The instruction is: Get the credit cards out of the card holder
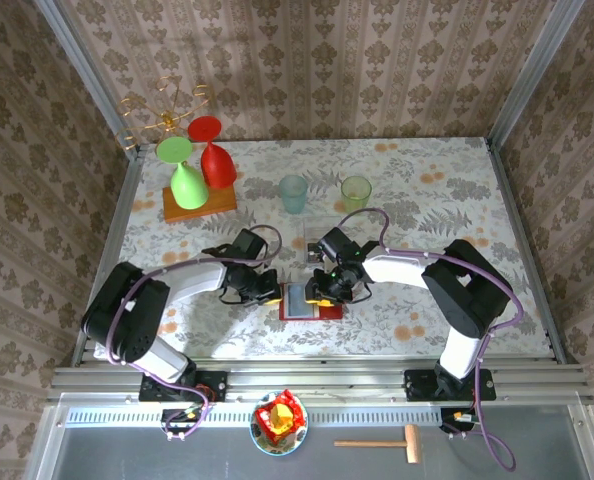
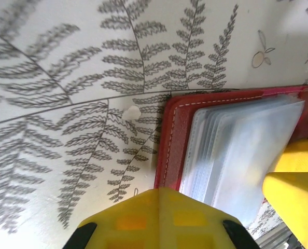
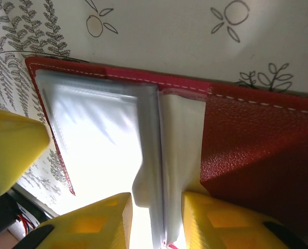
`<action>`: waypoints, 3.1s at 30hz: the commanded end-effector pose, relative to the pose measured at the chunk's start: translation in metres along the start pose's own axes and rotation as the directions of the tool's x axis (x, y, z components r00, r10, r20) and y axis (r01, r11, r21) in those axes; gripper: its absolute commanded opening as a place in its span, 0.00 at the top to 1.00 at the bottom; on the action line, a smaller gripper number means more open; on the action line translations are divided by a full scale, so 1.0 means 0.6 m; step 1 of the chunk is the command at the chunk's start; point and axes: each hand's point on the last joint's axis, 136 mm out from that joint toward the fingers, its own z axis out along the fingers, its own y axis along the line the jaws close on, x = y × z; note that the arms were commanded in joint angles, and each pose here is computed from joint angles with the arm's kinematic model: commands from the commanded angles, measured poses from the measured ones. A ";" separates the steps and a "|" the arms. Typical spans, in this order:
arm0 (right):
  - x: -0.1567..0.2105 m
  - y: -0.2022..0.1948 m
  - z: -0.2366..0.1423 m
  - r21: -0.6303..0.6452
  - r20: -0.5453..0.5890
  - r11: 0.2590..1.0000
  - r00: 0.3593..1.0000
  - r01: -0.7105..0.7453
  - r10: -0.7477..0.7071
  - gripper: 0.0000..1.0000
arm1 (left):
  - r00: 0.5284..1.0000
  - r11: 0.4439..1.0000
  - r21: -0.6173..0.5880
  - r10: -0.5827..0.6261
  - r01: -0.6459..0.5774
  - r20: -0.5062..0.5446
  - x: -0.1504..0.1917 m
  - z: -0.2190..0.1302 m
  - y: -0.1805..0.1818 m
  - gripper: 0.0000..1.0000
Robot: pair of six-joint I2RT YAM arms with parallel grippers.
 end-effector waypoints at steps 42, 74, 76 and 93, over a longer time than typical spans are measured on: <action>0.009 -0.015 -0.002 -0.073 0.013 0.994 0.996 -0.084 0.085 0.72 | 0.999 0.986 0.163 -0.034 0.028 0.033 -0.001 -0.005 -0.065 0.72; 0.003 0.027 0.001 -0.130 0.001 0.989 0.998 -0.066 0.066 0.73 | 0.996 0.989 0.123 -0.088 0.085 0.022 0.008 0.018 -0.024 0.65; 0.003 0.021 -0.002 -0.117 0.008 0.991 0.997 -0.070 0.071 0.73 | 0.996 0.989 0.120 -0.090 0.087 0.020 0.009 0.018 -0.023 0.65; 0.006 -0.004 0.000 -0.087 0.013 0.993 0.996 -0.085 0.086 0.73 | 0.996 0.989 0.135 -0.071 0.065 0.044 0.000 -0.004 -0.041 0.64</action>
